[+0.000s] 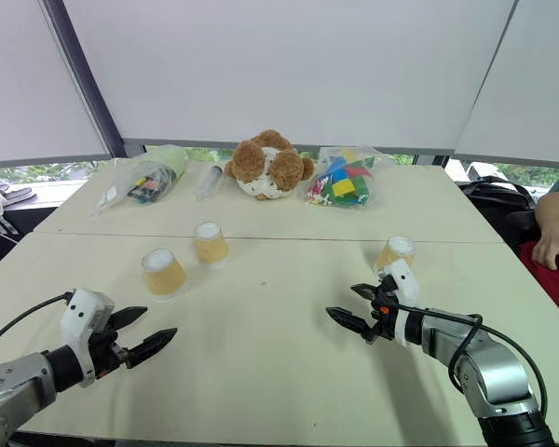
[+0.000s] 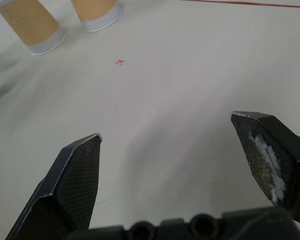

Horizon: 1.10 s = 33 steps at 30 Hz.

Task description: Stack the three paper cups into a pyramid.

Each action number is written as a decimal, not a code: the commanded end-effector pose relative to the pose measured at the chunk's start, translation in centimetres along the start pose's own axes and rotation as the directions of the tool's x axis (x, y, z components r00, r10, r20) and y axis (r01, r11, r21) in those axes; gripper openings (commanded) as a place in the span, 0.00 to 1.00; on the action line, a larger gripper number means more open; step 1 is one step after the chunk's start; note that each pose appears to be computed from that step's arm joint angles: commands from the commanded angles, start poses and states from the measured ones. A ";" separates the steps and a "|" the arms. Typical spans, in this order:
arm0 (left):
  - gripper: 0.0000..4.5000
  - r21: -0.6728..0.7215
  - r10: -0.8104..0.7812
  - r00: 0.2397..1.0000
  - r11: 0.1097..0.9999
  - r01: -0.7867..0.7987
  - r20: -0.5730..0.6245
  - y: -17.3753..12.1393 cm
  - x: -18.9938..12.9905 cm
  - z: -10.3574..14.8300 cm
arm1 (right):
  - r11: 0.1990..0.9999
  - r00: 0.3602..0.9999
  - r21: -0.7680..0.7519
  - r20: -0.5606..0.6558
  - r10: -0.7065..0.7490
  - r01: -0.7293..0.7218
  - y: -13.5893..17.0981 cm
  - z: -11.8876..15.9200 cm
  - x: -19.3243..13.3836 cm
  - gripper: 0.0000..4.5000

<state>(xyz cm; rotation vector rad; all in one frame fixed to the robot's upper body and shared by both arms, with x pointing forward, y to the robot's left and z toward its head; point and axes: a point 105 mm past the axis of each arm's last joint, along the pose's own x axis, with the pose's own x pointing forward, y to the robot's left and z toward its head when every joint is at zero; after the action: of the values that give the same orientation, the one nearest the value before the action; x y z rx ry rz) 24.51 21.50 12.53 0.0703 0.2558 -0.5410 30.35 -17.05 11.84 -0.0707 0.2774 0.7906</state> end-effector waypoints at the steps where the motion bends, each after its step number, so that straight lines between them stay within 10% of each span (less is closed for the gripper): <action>1: 1.00 0.023 -0.011 1.000 1.000 0.011 0.018 -0.5 0.0 0.7 | 0.999 0.999 -0.034 0.034 0.008 -0.007 0.4 0.9 0.1 0.99; 17: 1.00 0.069 -0.022 0.999 0.997 0.020 0.036 -0.1 -0.5 2.0 | 0.999 0.999 -0.051 0.040 0.000 0.002 -0.6 1.3 0.6 0.99; 22: 0.60 0.111 0.007 0.999 0.994 -0.010 0.032 0.9 -1.2 2.8 | 0.998 0.998 -0.067 0.054 -0.017 0.021 -1.4 2.2 0.5 1.00; 28: 0.60 0.176 0.015 0.999 0.984 -0.008 -0.042 3.2 -3.6 3.1 | 0.996 0.995 -0.068 0.079 0.066 -0.061 0.6 3.2 0.9 1.00; 33: 0.98 0.185 -0.009 0.999 0.983 0.017 -0.040 4.2 -4.0 3.7 | 0.996 0.995 -0.060 0.080 0.063 -0.059 0.8 2.7 1.5 1.00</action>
<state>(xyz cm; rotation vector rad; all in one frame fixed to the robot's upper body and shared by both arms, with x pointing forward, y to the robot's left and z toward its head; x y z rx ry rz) 24.27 26.24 16.02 0.2244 0.2823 -0.5784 31.48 -15.10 13.19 -0.0664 0.2196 0.8566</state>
